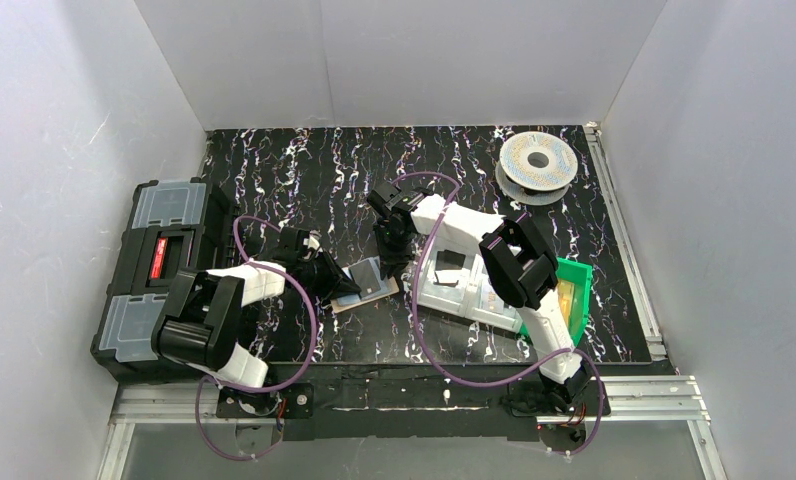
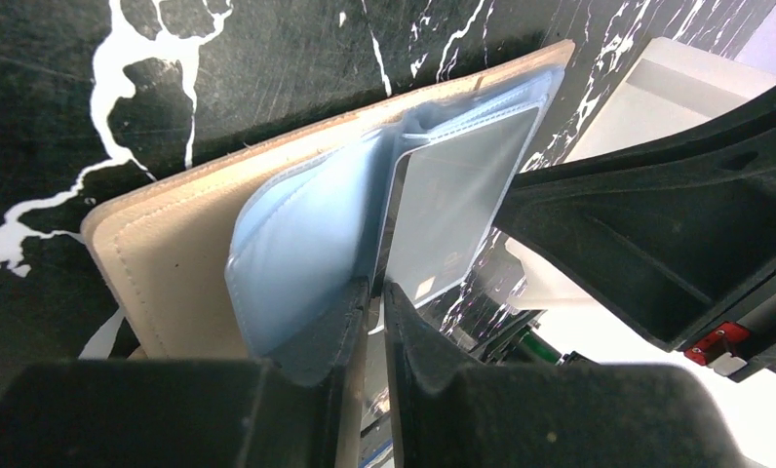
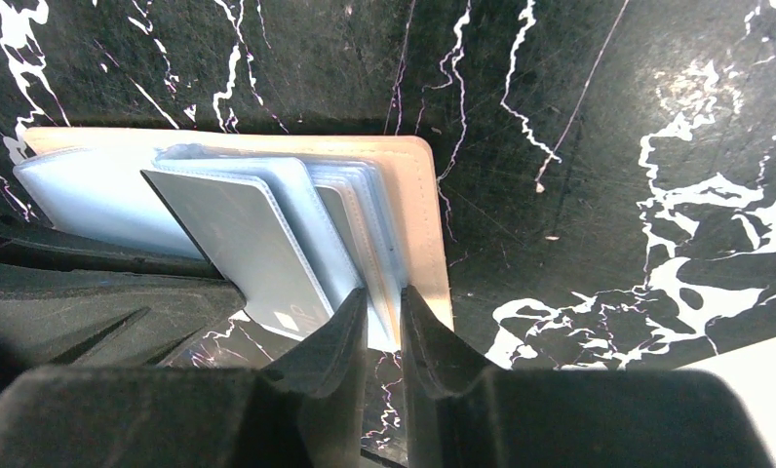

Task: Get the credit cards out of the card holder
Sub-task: Remove the credit card from the card holder.

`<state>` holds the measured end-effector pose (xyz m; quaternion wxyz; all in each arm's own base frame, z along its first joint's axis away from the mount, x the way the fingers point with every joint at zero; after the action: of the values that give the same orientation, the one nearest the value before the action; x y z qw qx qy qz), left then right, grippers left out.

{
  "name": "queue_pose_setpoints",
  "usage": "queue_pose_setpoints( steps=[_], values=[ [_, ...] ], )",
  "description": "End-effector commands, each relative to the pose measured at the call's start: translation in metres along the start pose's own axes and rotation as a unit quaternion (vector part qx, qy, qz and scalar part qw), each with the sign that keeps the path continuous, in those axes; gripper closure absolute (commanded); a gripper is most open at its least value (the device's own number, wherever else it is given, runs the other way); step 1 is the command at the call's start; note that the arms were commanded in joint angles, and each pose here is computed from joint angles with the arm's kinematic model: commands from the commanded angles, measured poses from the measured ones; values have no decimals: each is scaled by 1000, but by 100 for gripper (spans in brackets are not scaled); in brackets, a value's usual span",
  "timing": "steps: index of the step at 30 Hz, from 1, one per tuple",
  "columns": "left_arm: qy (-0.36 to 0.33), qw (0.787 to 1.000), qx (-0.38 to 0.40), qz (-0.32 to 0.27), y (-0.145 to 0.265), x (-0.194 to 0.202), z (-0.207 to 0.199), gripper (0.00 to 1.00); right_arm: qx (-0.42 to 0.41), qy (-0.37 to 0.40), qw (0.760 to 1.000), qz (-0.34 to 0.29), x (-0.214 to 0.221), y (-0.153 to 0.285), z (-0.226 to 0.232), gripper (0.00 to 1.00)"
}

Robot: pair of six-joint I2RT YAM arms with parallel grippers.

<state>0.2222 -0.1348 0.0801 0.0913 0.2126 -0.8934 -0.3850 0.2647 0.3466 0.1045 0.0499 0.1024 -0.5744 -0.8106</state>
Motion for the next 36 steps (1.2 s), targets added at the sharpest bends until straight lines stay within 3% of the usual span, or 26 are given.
queue_pose_setpoints(
  steps=[1, 7, 13, 24, 36],
  values=[
    [-3, 1000, -20, 0, 5, 5, 6, 92, 90, -1, 995, 41, 15, -40, -33, 78],
    [-2, 1000, -13, -2, 7, 5, 5, 99, 89, -3, 995, 44, 16, -41, -34, 78],
    [-2, 999, -35, -12, 18, 7, 8, 100, 86, -4, 995, 43, 17, -42, -35, 78],
    [5, 998, -64, -23, 23, 10, 17, 95, 82, -4, 996, 45, 18, -43, -35, 78],
    [15, 1000, -1, -14, 12, 12, 15, 85, 77, -4, 996, 46, 18, -44, -34, 78]
  ],
)
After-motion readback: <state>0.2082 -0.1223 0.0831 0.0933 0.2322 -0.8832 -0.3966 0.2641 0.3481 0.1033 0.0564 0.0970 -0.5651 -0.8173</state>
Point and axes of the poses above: each gripper's point midway between its finger pads, its own y axis back along the fingers, its own z axis along the line the jaws close on, x = y × z, the point moved 8 cm from there along y, back along the fingers
